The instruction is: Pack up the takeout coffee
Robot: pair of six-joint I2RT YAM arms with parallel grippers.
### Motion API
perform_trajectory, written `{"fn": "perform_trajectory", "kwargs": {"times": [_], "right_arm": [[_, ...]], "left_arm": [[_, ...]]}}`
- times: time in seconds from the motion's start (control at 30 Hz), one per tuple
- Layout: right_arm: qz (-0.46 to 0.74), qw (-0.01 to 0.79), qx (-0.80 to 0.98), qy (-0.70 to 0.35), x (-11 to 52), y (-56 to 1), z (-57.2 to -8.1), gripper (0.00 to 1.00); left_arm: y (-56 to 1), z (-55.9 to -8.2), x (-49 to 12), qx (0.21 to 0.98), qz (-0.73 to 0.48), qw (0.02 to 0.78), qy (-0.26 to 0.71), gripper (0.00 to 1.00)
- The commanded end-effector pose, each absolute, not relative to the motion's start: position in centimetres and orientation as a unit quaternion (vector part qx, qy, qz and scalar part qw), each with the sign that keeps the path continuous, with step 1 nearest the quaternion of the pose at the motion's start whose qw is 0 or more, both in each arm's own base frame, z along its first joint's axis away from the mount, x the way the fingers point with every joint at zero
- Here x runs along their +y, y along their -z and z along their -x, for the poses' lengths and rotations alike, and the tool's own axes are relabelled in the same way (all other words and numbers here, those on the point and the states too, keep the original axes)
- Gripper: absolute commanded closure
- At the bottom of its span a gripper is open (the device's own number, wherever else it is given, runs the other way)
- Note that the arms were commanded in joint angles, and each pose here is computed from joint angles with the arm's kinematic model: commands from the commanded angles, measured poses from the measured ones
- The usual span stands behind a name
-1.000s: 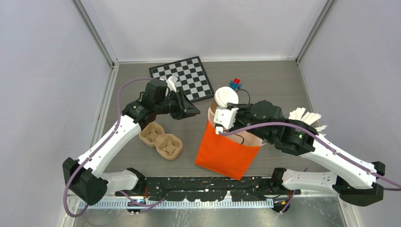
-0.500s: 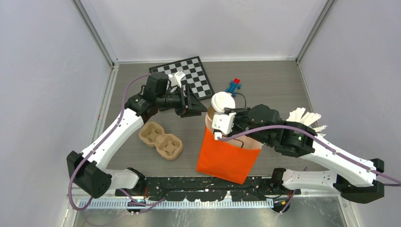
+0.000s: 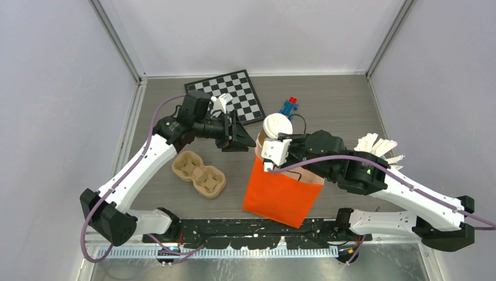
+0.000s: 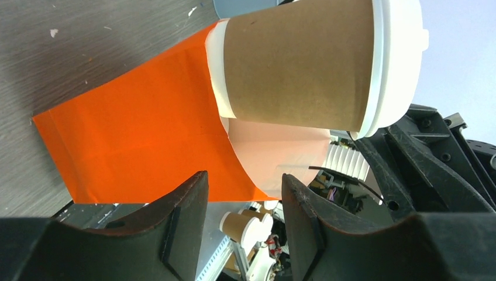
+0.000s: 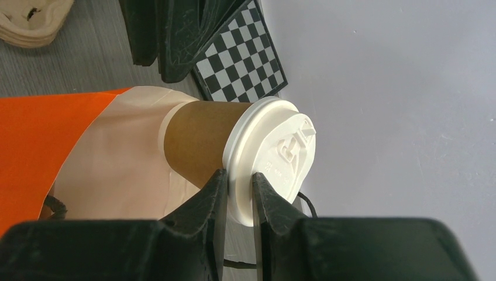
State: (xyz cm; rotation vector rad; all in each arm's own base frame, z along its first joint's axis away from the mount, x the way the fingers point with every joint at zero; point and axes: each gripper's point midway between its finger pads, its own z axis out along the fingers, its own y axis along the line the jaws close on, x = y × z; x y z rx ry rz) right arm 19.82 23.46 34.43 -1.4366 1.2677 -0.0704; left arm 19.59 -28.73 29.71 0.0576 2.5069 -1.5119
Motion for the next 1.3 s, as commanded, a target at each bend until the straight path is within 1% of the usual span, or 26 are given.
{"fn": "perform_trajectory", "kwargs": {"times": [0.0, 0.17, 0.3, 0.37, 0.4, 0.53, 0.57, 0.7, 1.0, 1.2, 1.27], "right_arm": [[0.588, 0.602, 0.539, 0.028, 23.5, -36.2, -20.0, 0.95], [0.589, 0.602, 0.539, 0.029, 23.5, -36.0, -20.0, 0.95], [0.583, 0.604, 0.543, 0.027, 23.6, -36.1, -20.1, 0.95], [0.579, 0.606, 0.545, 0.025, 23.5, -36.2, -20.1, 0.95], [0.578, 0.607, 0.545, 0.023, 23.5, -36.3, -20.0, 0.95], [0.562, 0.615, 0.553, 0.011, 23.1, -36.6, -19.8, 0.95], [0.559, 0.617, 0.554, 0.008, 23.0, -36.8, -19.7, 0.95], [0.543, 0.627, 0.559, 0.003, 22.6, -37.7, -19.7, 0.95], [0.535, 0.632, 0.558, 0.060, 21.3, -39.2, -21.4, 0.95], [0.506, 0.638, 0.578, 0.055, 20.2, -40.1, -23.0, 0.95], [0.500, 0.641, 0.580, 0.050, 19.9, -40.5, -23.2, 0.95]], "left_arm": [[-30.7, -19.1, -29.5, 0.842, -0.043, 0.103, 0.528, 0.49], [-30.4, -19.6, -30.6, 0.845, -0.049, 0.097, 0.523, 0.50], [-29.8, -19.5, -30.9, 0.854, -0.057, 0.088, 0.510, 0.55], [-29.7, -19.5, -30.8, 0.858, -0.059, 0.088, 0.502, 0.59], [-29.5, -19.5, -30.7, 0.861, -0.058, 0.089, 0.497, 0.64], [-29.9, -20.0, -30.7, 0.860, -0.058, 0.107, 0.495, 0.97], [-29.8, -20.2, -30.7, 0.860, -0.059, 0.112, 0.494, 1.00], [-30.0, -21.0, -31.1, 0.854, -0.062, 0.127, 0.500, 1.00], [-31.5, -24.7, -32.4, 0.818, -0.114, 0.242, 0.509, 1.00], [-32.5, -27.0, -33.2, 0.792, -0.123, 0.302, 0.516, 1.00], [-32.2, -27.5, -33.2, 0.793, -0.116, 0.307, 0.513, 1.00]]}}
